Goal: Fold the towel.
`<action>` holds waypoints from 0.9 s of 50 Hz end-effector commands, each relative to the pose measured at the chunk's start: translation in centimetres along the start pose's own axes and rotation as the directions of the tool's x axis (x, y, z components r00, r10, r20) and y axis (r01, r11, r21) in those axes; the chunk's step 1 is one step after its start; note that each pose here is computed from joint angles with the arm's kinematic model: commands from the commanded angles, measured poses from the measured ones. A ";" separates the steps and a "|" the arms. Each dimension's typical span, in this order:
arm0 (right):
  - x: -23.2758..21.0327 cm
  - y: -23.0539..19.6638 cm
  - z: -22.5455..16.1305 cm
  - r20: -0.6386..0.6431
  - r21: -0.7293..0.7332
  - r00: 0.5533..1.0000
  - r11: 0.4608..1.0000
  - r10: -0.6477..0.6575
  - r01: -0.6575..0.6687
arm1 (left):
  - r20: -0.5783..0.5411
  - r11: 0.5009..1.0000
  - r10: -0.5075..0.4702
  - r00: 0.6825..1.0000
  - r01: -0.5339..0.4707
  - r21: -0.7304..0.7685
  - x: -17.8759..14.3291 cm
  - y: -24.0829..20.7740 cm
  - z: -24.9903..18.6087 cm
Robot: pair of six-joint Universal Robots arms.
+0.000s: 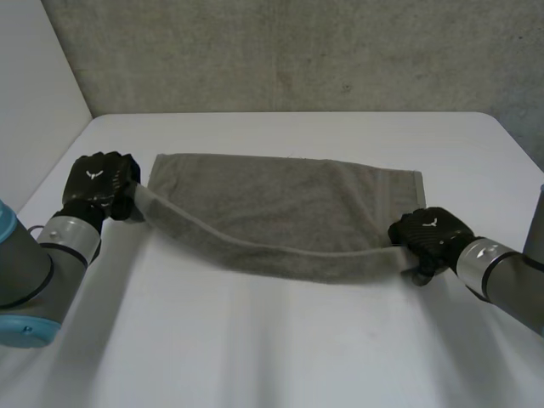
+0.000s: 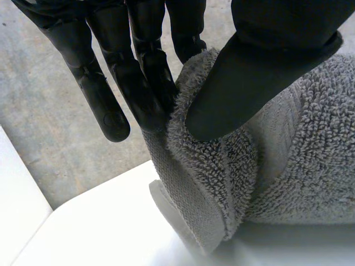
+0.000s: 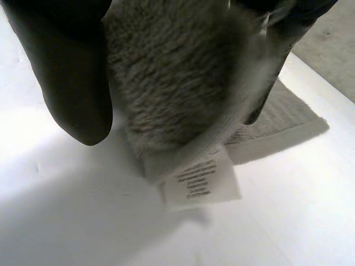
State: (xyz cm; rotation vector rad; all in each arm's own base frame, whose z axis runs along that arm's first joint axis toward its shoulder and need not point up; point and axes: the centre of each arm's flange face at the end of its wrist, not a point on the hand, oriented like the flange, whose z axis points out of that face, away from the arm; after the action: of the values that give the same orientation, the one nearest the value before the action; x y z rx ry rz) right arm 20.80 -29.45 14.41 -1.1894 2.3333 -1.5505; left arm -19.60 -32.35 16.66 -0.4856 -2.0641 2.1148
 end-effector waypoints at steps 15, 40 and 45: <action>2.0 -1.5 -1.7 -0.062 0.032 0.994 0.995 0.094 -0.093 | 0.085 1.000 -0.004 0.996 0.002 0.023 -3.2 -1.0 0.2; 1.1 -1.1 -2.5 0.006 -0.063 0.990 0.988 0.142 -0.142 | 0.068 1.000 -0.004 0.998 0.003 0.012 -2.6 -0.7 -0.1; 0.9 -1.0 -2.5 0.011 -0.067 0.989 0.987 0.146 -0.145 | 0.067 1.000 -0.003 0.998 0.002 0.012 -2.6 -0.7 -0.1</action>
State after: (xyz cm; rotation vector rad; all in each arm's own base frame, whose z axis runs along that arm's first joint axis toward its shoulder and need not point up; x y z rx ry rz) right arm 19.50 -28.48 16.89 -1.0158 2.4170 -1.4316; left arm -17.20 -33.09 17.73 -0.4132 -2.0862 2.1701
